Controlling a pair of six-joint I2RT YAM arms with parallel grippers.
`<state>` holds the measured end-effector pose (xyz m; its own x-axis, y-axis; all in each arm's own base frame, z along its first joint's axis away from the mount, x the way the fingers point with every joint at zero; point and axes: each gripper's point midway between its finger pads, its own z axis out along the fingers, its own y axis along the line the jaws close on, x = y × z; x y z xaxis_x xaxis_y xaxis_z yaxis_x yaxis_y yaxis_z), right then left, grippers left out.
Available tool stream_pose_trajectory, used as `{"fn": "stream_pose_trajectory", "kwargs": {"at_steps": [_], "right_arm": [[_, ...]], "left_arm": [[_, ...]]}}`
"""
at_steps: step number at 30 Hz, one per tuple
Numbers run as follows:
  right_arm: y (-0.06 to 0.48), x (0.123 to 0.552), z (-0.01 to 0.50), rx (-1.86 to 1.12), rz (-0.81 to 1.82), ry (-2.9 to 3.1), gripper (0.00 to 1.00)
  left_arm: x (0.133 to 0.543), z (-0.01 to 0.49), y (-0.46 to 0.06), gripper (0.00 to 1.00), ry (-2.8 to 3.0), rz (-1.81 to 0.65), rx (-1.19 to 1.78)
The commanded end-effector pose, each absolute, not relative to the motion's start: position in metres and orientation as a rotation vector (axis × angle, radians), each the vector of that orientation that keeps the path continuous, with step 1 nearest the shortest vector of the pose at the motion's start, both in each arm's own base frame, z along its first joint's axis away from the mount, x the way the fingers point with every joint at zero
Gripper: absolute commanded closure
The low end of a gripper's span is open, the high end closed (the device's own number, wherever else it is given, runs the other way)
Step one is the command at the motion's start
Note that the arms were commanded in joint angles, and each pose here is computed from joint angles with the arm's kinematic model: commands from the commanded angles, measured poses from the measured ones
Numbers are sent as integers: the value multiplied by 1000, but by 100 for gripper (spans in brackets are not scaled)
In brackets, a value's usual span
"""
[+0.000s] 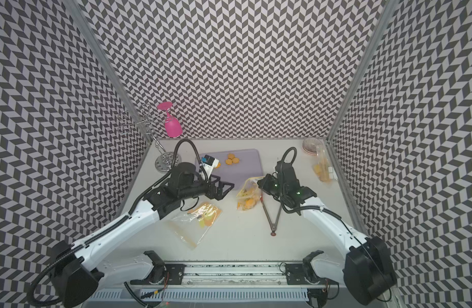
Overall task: Put the cookies into a resealable bag to prevent moisture
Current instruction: Close the ziploc bag at the center of the board.
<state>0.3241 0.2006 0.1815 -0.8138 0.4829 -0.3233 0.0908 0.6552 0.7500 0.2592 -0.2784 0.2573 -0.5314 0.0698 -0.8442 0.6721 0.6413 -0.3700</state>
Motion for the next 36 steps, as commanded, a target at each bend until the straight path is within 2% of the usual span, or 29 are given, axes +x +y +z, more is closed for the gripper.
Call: {"fn": "stream_pose_trajectory", "kwargs": {"at_steps": [1, 6, 11, 14, 27, 36], "right_arm": [[209, 343, 203, 385, 1146, 2313, 100], [210, 359, 197, 374, 1184, 2336, 100], [209, 360, 195, 366, 1189, 2340, 100], [209, 359, 192, 363, 1186, 2344, 100], [205, 359, 190, 361, 1191, 2342, 100], [205, 357, 189, 364, 1199, 2344, 100]], "left_arm": [[253, 291, -276, 13, 1744, -833, 524], [239, 272, -270, 13, 1685, -750, 516], [235, 248, -280, 24, 1676, -679, 616], [238, 233, -290, 30, 1683, -661, 661], [268, 190, -305, 43, 1740, -454, 758], [279, 187, -315, 53, 1730, -447, 785]]}}
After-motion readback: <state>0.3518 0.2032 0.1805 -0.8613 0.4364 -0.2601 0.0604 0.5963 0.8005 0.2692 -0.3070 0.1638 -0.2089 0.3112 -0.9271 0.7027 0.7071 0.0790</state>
